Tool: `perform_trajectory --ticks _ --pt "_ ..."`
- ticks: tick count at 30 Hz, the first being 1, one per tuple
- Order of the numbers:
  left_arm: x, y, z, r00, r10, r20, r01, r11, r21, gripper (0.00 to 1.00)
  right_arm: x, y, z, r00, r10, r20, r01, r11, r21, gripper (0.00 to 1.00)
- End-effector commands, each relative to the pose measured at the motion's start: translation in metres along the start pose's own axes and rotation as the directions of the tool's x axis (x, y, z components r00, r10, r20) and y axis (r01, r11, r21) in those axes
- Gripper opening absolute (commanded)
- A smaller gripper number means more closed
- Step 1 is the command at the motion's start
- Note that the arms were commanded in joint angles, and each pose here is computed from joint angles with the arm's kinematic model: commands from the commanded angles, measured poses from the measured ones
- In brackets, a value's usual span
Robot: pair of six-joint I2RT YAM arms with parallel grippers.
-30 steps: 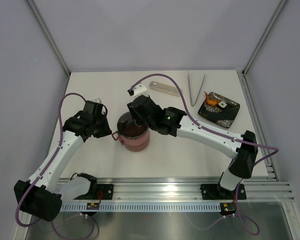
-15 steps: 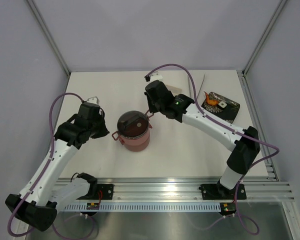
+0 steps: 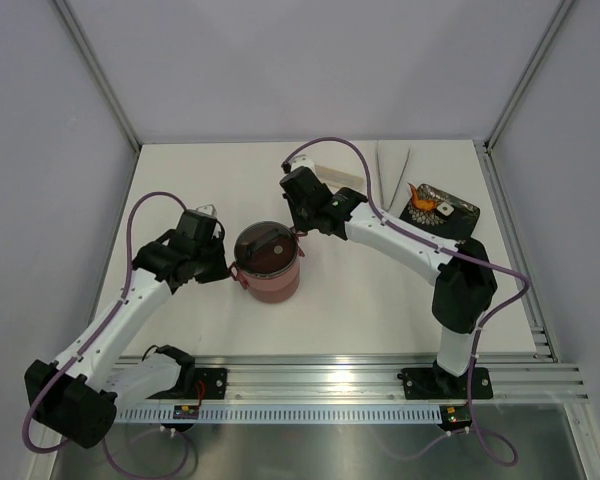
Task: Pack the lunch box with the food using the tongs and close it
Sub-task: Close the fastener on the packing box.
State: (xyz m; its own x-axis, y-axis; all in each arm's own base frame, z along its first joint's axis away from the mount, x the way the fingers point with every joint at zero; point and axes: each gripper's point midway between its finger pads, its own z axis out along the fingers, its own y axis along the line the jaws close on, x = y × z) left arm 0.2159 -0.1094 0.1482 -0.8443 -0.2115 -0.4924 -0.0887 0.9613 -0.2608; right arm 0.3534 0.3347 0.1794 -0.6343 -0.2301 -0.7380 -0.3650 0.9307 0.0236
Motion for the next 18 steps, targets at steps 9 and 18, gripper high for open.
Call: perform_trajectory --ticks 9,18 --pt "-0.013 -0.02 0.02 0.999 -0.026 0.033 0.024 0.997 0.072 0.0 -0.006 0.012 0.002 0.999 0.042 0.018 -0.041 0.996 -0.083 0.03" --pt "-0.016 -0.03 0.025 0.999 -0.03 0.017 0.028 0.994 0.103 0.0 0.007 0.024 0.01 0.996 0.087 -0.014 -0.088 0.987 -0.136 0.02"
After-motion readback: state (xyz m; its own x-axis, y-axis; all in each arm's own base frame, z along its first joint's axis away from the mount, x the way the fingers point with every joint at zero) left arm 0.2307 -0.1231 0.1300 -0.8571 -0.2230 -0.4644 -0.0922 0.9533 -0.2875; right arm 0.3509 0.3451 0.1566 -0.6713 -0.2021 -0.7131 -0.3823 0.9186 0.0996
